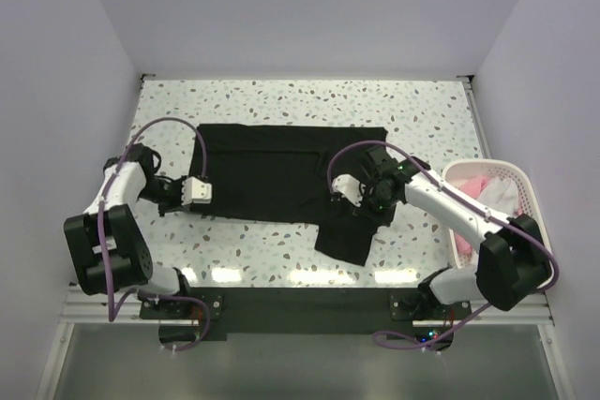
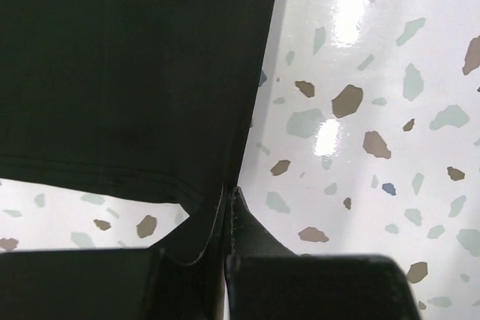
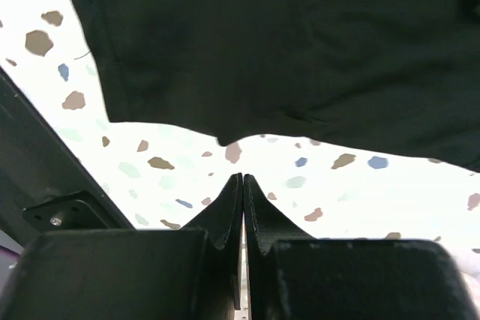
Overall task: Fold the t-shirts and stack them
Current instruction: Fold the tshirt
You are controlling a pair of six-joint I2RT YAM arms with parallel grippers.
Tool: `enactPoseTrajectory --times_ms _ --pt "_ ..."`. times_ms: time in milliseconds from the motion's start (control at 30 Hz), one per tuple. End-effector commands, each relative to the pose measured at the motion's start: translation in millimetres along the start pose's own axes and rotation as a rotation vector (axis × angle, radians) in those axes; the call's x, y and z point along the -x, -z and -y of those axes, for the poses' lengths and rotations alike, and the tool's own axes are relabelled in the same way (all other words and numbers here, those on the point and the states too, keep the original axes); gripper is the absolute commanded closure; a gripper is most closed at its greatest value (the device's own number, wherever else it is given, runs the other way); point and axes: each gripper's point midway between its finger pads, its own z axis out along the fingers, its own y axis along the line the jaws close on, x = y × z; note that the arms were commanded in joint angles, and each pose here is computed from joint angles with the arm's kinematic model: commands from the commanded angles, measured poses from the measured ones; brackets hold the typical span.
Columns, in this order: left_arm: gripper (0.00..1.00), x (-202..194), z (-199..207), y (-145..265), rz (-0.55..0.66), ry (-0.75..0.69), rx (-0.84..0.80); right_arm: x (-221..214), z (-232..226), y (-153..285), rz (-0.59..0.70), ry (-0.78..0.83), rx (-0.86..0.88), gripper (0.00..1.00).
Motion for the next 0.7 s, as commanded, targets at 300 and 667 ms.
enactPoseTrajectory --times_ms 300,667 --pt "1.00 14 -31 10 0.092 0.024 0.032 16 26 16 -0.024 0.049 0.072 0.89" --pt "1.00 12 -17 5 0.082 0.038 0.026 8 1 -27 -0.062 0.009 0.080 0.50"
